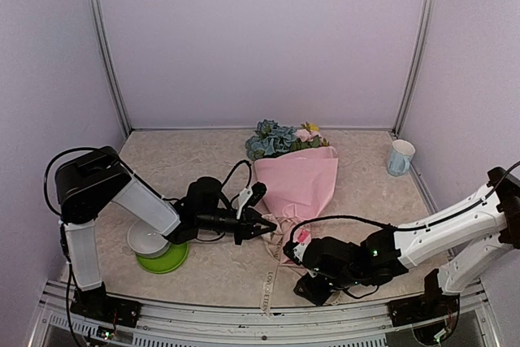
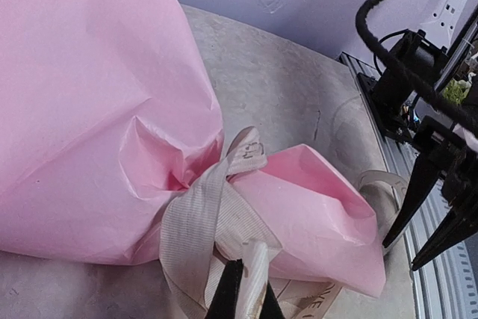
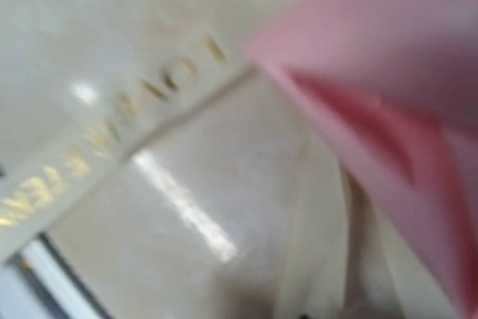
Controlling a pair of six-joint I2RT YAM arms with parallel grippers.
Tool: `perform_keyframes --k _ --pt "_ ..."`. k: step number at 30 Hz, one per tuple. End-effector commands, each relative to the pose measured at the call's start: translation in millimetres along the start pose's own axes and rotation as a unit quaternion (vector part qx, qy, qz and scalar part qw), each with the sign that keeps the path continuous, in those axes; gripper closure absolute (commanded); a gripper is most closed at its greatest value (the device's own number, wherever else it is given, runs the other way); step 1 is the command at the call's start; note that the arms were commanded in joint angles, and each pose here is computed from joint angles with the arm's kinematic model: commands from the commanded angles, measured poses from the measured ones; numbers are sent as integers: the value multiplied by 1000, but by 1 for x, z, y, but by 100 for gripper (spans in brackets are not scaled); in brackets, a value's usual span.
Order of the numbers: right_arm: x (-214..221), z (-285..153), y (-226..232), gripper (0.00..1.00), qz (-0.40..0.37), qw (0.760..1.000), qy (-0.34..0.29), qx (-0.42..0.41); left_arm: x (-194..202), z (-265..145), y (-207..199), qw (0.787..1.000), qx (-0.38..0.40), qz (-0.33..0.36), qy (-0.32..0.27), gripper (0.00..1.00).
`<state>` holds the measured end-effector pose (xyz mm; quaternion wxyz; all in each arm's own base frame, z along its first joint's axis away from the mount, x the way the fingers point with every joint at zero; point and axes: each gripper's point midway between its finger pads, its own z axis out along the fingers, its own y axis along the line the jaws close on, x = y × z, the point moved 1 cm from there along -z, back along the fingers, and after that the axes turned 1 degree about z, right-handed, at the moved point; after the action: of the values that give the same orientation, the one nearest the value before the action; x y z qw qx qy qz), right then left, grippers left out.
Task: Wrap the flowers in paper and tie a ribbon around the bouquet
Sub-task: Cross the half-tied ribbon over the folded bouquet.
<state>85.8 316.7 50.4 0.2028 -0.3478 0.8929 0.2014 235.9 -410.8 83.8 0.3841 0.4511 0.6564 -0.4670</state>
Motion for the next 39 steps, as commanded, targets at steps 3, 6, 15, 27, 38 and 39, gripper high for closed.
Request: perform_keyframes --k 3,6,15,27,38,39 --pt "10 8 -9 64 8 999 11 51 -15 -4 -9 1000 12 16 -14 100" --pt "14 16 -6 73 6 999 14 41 -15 -4 -9 1000 11 18 -14 100" --pt "22 22 -5 100 6 999 25 29 -15 -4 -10 1000 14 18 -14 100" --pt "-33 -26 51 100 -44 988 -85 -120 -18 -3 -10 1000 13 19 -16 100" --pt "-60 -41 -3 100 41 985 -132 -102 -20 -1 -9 1000 14 15 -16 100" --pt "-51 -35 -8 96 47 988 -114 -90 -20 -1 -9 1000 14 14 -15 100"
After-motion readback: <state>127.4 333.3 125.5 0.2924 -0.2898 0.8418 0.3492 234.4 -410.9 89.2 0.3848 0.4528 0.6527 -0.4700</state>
